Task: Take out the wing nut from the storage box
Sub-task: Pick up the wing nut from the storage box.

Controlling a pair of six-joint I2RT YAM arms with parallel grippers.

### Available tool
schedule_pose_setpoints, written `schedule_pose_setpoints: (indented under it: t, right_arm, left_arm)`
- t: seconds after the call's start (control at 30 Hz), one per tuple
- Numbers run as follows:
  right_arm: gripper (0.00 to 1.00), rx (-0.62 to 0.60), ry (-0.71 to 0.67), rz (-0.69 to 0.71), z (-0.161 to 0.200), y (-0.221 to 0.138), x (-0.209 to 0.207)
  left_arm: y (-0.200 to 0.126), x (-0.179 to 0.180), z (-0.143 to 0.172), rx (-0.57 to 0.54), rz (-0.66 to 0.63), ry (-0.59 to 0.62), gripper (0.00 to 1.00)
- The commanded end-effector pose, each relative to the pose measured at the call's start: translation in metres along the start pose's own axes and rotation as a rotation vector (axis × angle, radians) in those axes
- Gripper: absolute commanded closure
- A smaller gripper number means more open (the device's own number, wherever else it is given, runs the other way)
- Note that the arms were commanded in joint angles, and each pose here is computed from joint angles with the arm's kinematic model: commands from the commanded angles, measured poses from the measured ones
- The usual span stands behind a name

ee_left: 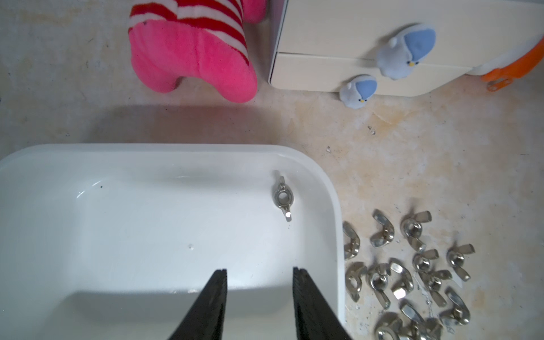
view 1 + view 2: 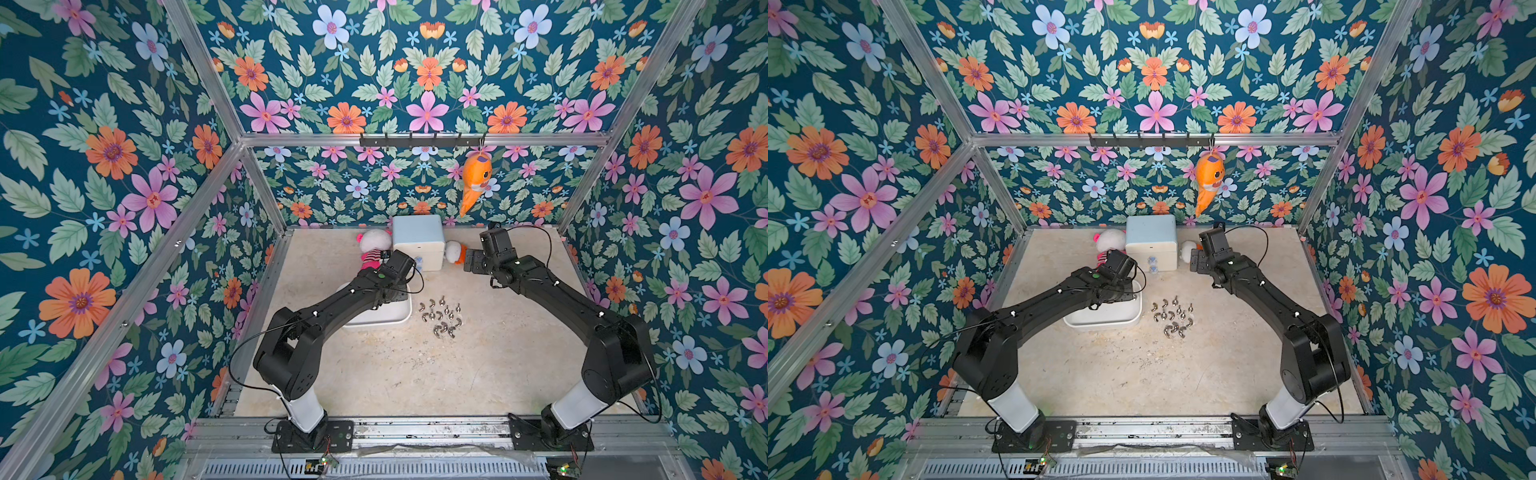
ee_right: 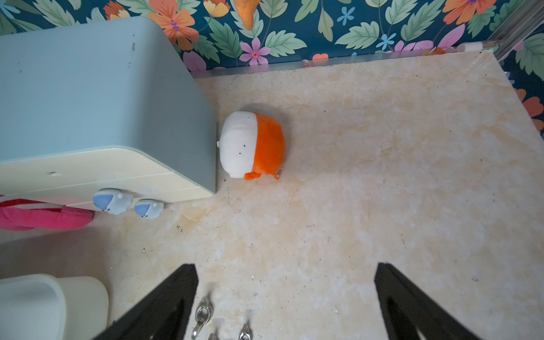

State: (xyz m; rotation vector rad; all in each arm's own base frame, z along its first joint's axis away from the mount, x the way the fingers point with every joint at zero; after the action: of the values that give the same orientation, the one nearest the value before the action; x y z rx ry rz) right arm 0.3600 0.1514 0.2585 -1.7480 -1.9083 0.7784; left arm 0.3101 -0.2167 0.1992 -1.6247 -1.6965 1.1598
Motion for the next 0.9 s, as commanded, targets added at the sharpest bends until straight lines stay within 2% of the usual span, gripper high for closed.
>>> schedule_pose_setpoints:
  t: [0.0,0.23,0.43,0.87]
  right_arm:
    - [0.01,0.01,-0.008,0.013,0.0,0.0,0.001]
    - [0.01,0.015,-0.012,0.013,0.002,0.0,0.001]
    - [0.01,0.012,-0.014,0.014,0.002,0.0,0.001]
    - [0.01,0.012,-0.014,0.012,0.003,0.001,0.001]
  left_arm:
    - [0.011,-0.002,-0.004,0.005,0.026,-0.016,0.57]
    - [0.034,0.006,-0.008,0.037,0.059,-0.091,0.62]
    - [0.046,-0.002,-0.005,0.079,0.1,-0.086,0.65]
    - [0.069,-0.009,0.012,0.124,0.06,-0.048,0.68]
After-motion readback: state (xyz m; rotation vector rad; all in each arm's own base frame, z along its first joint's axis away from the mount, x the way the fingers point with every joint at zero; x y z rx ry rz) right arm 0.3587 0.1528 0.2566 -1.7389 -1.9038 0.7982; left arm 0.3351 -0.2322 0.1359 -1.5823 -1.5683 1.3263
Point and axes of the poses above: each gripper's point midway between its finger pads, its own y axis out along the fingers, its own x axis along the line the jaws close on, z = x × y, the point moved 10 cm from there along -y, back along the fingers, and after that the axes turned 10 degrees about -y, right-handed, at the moved point
